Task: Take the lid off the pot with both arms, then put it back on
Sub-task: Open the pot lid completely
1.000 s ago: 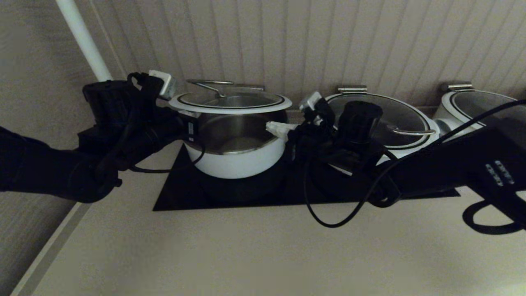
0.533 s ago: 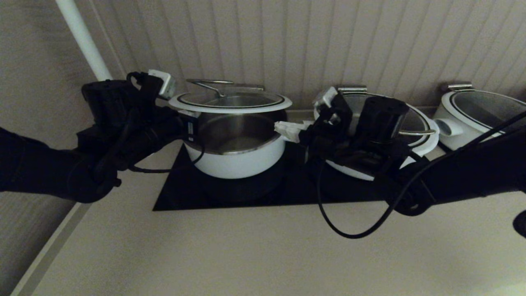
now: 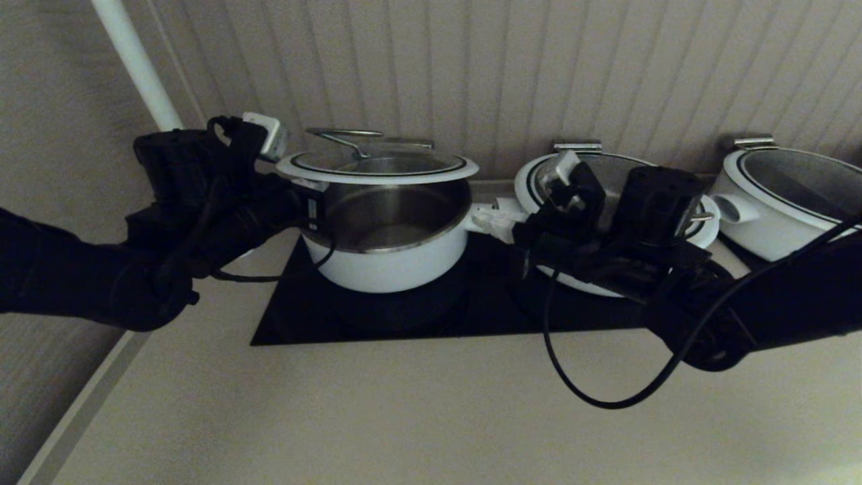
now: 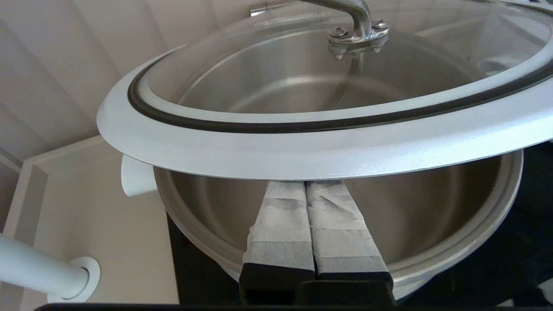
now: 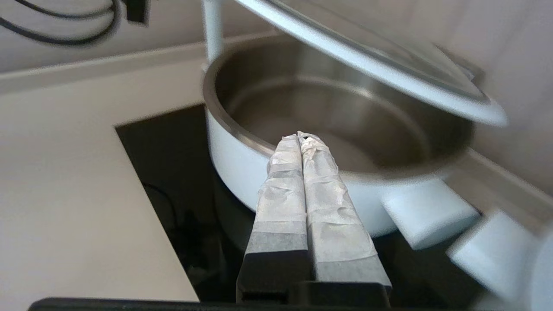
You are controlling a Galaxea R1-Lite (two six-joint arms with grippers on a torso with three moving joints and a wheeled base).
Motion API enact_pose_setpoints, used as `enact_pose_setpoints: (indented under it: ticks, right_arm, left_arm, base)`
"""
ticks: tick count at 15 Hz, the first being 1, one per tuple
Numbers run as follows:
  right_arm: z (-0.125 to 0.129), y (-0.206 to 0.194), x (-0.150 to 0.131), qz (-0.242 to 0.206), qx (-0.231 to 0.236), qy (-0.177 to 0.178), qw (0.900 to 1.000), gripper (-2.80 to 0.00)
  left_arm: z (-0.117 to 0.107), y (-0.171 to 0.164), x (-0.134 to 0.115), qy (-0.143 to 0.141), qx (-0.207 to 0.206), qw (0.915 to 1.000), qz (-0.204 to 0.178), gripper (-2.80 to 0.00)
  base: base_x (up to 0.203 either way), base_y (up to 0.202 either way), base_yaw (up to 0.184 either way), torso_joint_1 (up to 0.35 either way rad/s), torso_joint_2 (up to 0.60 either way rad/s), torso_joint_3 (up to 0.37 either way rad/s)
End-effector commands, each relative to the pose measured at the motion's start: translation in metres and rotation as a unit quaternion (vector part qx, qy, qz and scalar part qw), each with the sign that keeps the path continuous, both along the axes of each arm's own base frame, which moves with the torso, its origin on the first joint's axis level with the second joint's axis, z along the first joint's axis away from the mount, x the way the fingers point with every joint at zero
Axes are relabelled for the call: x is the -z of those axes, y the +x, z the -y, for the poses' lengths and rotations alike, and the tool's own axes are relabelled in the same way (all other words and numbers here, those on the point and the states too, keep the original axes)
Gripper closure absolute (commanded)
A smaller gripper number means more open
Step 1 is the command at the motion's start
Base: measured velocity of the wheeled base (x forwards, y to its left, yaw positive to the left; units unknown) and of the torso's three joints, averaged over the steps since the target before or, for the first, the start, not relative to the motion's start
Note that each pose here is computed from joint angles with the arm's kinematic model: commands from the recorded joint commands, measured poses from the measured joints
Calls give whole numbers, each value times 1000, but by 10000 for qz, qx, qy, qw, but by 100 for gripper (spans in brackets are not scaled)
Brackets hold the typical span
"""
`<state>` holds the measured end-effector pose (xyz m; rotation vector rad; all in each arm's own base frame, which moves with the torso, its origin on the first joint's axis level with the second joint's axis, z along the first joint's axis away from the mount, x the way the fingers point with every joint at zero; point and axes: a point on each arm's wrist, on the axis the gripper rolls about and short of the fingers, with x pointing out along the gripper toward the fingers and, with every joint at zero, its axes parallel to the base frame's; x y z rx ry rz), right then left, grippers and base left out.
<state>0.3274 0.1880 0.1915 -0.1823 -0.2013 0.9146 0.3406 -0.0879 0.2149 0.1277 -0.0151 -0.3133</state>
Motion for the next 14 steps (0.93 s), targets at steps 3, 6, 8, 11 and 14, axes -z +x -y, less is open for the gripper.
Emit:
enact_pose_setpoints:
  ticks: [3, 6, 8, 11, 14]
  right_arm:
    - [25, -6, -2, -222, 896, -70, 9957, 0]
    - [34, -12, -9, -320, 1412, -89, 9894, 0]
    - [41, -20, -18, -377, 1785, -98, 9832, 0]
    - [49, -36, -35, -363, 2102, -62, 9770, 0]
    - [60, -56, -51, -345, 2402, -27, 9701, 0]
  left_arm:
    - [0, 2, -3, -15, 5, 10000, 70, 0]
    - [0, 1, -3, -17, 5, 10000, 77, 0]
    - [0, 1, -4, -17, 5, 10000, 79, 0]
    - [0, 1, -4, -20, 5, 10000, 90, 0]
    - [0, 0, -5, -21, 5, 10000, 92, 0]
  base:
    - [0, 0, 0, 0, 0, 0]
    - [0, 0, 0, 0, 0, 0]
    - [0, 0, 0, 0, 0, 0]
    - [0, 0, 0, 0, 0, 0]
    - [0, 0, 0, 0, 0, 0]
